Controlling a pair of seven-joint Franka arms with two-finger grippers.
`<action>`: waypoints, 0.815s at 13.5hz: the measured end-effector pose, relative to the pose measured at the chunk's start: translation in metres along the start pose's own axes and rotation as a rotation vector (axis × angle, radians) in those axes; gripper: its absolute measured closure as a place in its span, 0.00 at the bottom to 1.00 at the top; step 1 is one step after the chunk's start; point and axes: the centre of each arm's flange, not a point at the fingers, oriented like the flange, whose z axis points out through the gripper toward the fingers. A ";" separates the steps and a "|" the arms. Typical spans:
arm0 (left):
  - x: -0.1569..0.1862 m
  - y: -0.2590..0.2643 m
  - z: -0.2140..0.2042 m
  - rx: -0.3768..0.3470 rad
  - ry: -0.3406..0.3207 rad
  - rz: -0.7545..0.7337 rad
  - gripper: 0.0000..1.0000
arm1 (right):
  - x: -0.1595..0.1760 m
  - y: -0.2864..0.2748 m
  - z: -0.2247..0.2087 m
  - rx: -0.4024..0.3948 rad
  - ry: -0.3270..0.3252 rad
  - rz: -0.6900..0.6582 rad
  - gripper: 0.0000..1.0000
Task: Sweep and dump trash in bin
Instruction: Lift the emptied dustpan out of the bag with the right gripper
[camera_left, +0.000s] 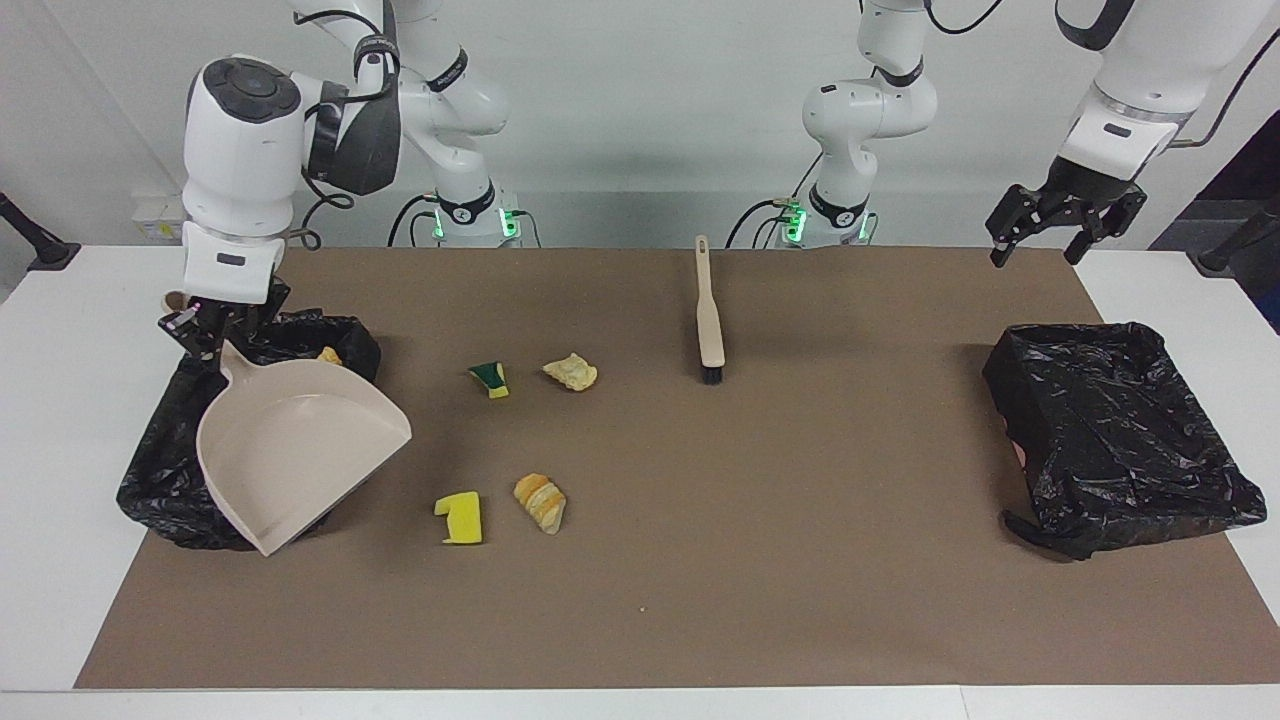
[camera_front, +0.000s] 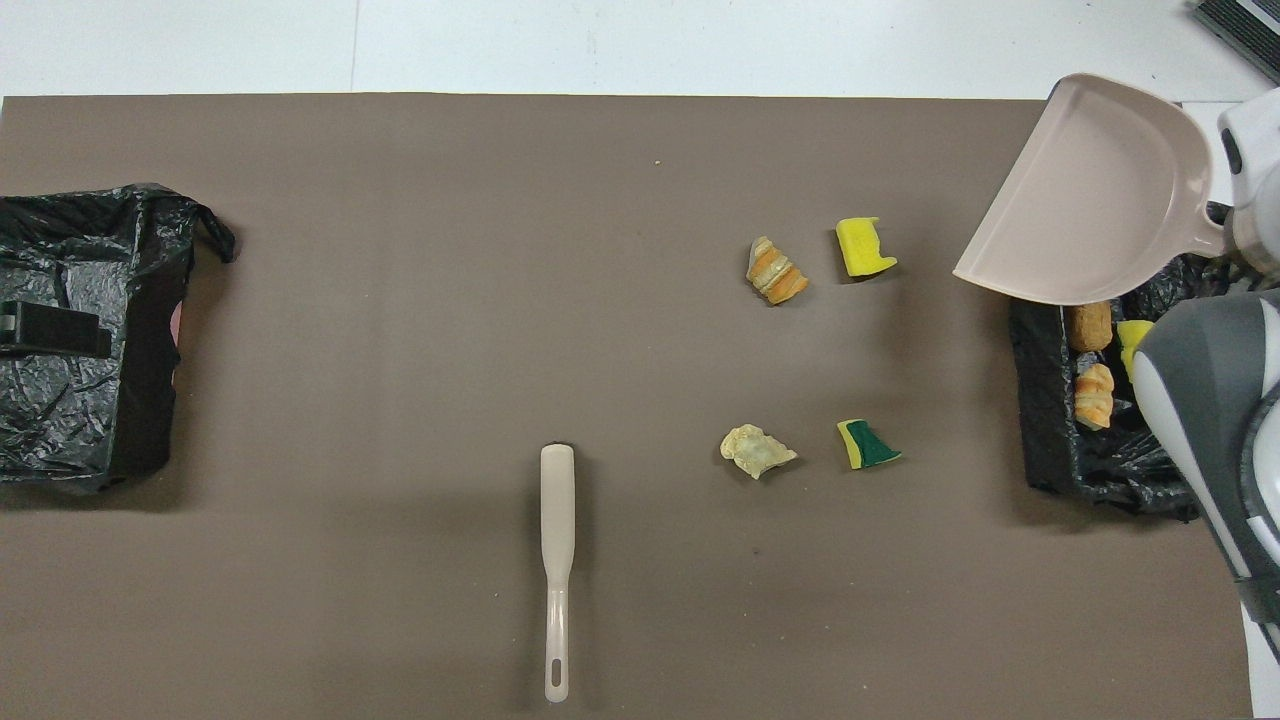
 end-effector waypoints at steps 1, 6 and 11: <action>0.000 0.000 0.000 0.000 0.000 0.000 0.00 | 0.002 0.000 0.002 0.023 0.013 0.048 0.69; 0.000 0.000 0.000 0.000 0.000 0.000 0.00 | 0.041 -0.020 -0.014 0.093 0.100 0.325 0.69; 0.000 0.000 0.000 0.000 0.000 0.000 0.00 | 0.105 -0.065 -0.052 0.219 0.183 0.672 0.69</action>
